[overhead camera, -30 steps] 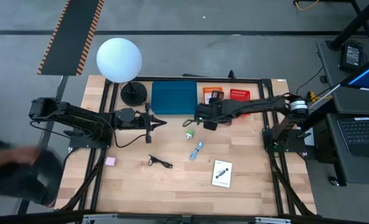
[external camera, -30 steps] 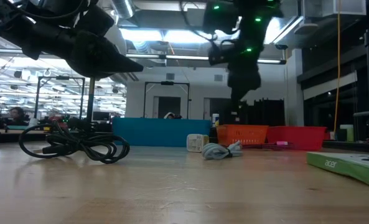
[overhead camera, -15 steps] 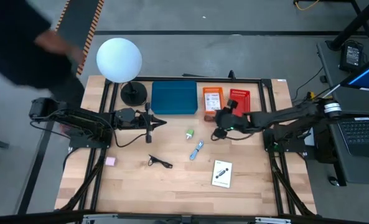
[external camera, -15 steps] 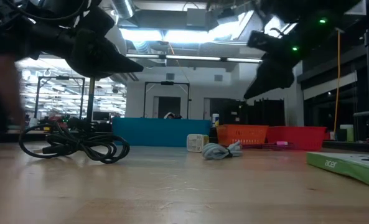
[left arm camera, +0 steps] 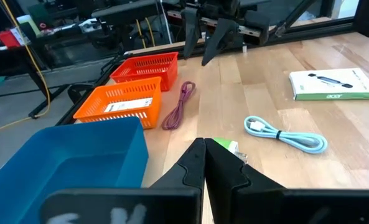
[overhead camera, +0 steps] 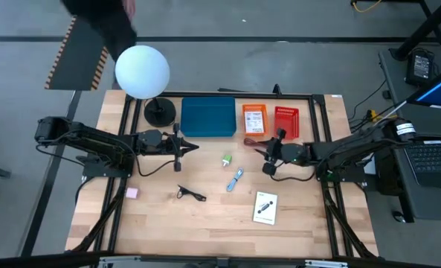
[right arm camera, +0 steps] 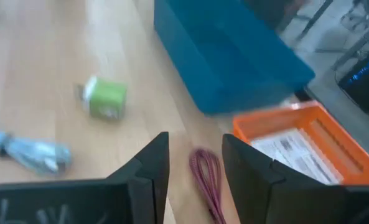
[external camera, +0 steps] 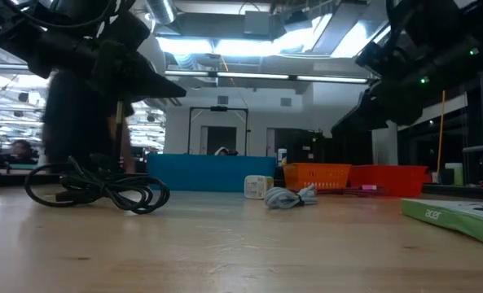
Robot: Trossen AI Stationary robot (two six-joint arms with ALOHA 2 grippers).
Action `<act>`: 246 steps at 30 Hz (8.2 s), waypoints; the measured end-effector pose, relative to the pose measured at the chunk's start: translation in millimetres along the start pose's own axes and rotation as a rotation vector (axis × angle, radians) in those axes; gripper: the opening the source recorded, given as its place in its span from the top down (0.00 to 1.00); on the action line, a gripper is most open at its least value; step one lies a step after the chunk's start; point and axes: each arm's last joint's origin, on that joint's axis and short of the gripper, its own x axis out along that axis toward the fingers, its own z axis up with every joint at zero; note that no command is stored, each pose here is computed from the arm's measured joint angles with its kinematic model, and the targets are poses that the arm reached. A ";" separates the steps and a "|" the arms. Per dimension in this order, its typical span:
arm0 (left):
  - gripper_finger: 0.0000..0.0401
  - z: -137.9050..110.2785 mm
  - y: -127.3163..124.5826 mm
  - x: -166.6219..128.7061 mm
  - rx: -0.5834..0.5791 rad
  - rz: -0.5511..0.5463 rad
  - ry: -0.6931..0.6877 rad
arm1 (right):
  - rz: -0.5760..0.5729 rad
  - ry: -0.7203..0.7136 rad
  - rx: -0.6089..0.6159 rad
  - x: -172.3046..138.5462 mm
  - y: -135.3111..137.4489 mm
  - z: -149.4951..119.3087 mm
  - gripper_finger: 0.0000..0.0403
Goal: Pick and place items into bin
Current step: Put the light pink charger adapter into the red bin
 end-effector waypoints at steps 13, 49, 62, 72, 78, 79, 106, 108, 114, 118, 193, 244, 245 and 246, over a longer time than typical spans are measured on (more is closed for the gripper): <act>0.99 0.5 -2.7 -0.2 -0.080 -0.031 -0.004 | 0.222 -0.163 0.047 -2.6 5.3 6.5 0.68; 1.00 21.4 -54.7 -3.2 -0.038 -0.202 0.079 | 0.217 -0.237 -0.076 -2.7 3.6 12.8 0.98; 0.99 69.4 -101.9 13.3 -0.154 -0.098 0.535 | 0.215 -0.240 -0.081 -2.7 3.5 13.1 0.97; 0.99 102.4 -126.5 10.0 -0.161 -0.064 1.013 | 0.223 -0.230 -0.033 -2.7 3.8 12.6 0.97; 0.99 104.6 -128.2 5.5 -0.237 0.008 1.098 | 0.226 -0.230 -0.030 -2.9 4.2 12.6 0.96; 0.98 104.6 -128.6 5.2 -0.255 0.017 1.099 | 0.226 -0.230 -0.030 -2.9 4.2 12.6 0.97; 0.43 98.0 -128.9 -15.1 -0.367 0.150 1.294 | 0.262 -0.191 -0.012 -2.4 5.4 8.7 0.96; 0.43 97.3 -132.7 -21.2 -0.376 0.156 1.331 | 0.281 -0.187 0.002 -2.5 5.9 8.4 0.96; 0.43 96.1 -146.7 -38.5 -0.301 0.119 1.370 | 0.288 -0.187 0.002 -2.5 6.2 8.4 0.96; 0.43 94.3 -158.4 -50.7 -0.228 0.084 1.350 | 0.288 -0.187 0.003 -2.6 6.2 8.4 0.96; 0.52 -41.9 -167.6 -96.5 -0.139 0.040 1.571 | 0.293 -0.180 0.050 -2.6 6.2 8.3 0.96; 0.52 42.9 -151.2 -4.9 0.034 0.125 0.541 | 0.310 -0.177 0.102 -2.8 6.5 8.7 0.97; 0.52 44.2 -149.4 -1.5 0.041 0.116 0.537 | 0.317 -0.177 0.103 -2.8 6.7 8.8 0.97; 0.52 45.5 -147.6 1.9 0.049 0.105 0.532 | 0.322 -0.177 0.103 -2.9 6.8 8.8 0.97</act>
